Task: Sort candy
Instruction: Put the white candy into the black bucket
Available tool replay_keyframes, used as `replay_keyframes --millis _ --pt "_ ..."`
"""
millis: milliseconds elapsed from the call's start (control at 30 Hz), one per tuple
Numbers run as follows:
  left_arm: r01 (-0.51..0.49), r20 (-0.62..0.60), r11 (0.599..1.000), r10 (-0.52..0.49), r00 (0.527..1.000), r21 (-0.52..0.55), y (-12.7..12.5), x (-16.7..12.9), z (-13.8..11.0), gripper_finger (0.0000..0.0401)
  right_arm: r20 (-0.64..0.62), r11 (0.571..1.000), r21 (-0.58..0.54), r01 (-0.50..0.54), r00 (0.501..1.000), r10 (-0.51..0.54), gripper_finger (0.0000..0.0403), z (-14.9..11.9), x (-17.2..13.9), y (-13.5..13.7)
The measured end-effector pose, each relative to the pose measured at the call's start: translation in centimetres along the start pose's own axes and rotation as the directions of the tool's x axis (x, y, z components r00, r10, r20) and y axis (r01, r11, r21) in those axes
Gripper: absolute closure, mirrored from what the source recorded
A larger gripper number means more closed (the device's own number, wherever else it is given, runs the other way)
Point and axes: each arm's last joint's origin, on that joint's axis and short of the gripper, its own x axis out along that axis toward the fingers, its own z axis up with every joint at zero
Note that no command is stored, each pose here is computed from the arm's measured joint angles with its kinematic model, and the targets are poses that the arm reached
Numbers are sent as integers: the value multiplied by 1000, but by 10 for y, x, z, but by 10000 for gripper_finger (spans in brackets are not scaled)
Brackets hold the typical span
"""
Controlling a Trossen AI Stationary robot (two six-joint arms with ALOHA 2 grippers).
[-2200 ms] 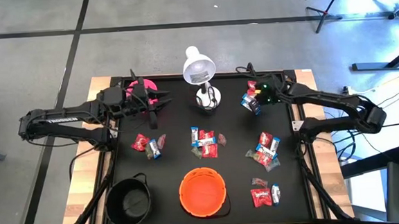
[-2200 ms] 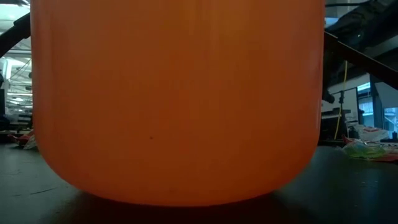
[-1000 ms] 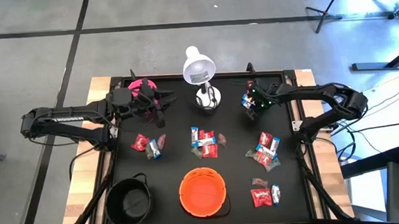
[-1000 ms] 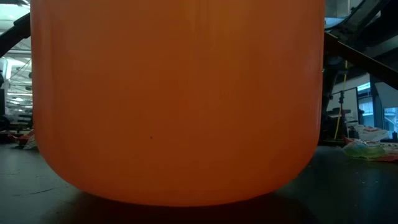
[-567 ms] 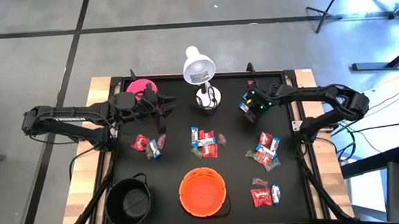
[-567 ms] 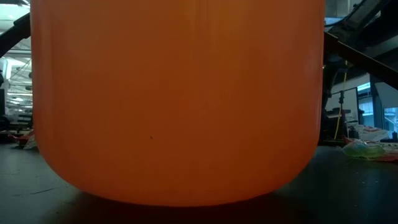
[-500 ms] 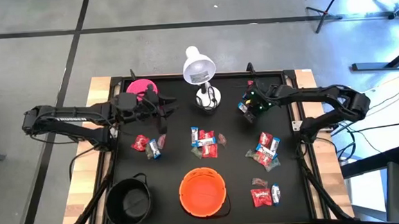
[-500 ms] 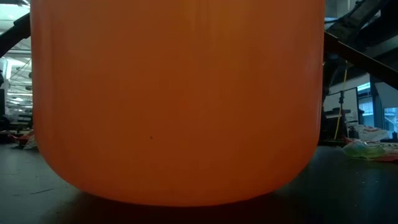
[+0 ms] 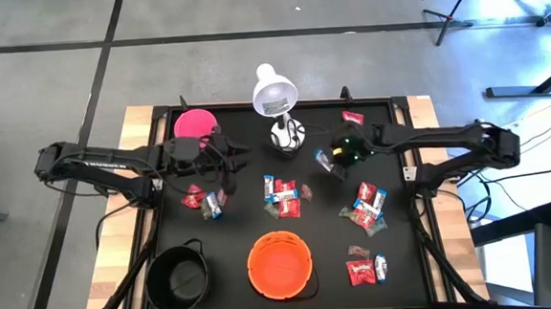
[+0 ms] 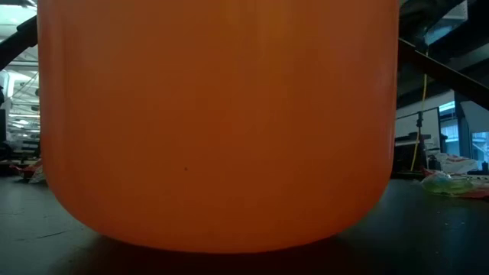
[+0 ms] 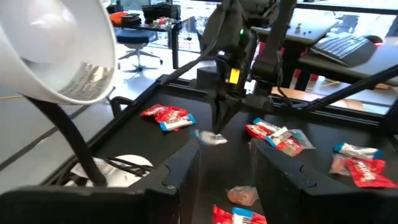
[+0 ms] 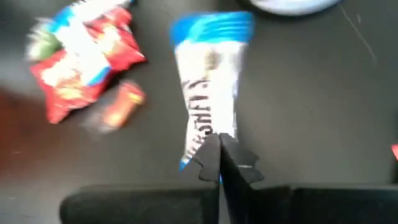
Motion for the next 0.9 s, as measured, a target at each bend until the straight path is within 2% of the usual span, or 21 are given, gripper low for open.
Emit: replay_keyframes --millis 300,500,667,900 --pt "27 0 1000 -27 1000 -6 -8 6 -3 270 82 998 -58 26 996 -22 402 7 -17 21" --pt "24 -16 1000 -24 1000 -1 -9 11 -7 270 -1 995 -102 -19 1000 19 387 -3 -5 19" --pt "9 -17 1000 -9 1000 5 -10 13 -8 270 -137 993 -90 -73 989 60 335 -22 13 15" --pt "7 -2 1000 -7 1000 3 -10 13 -6 270 -223 999 -21 -49 974 43 243 -41 33 8"
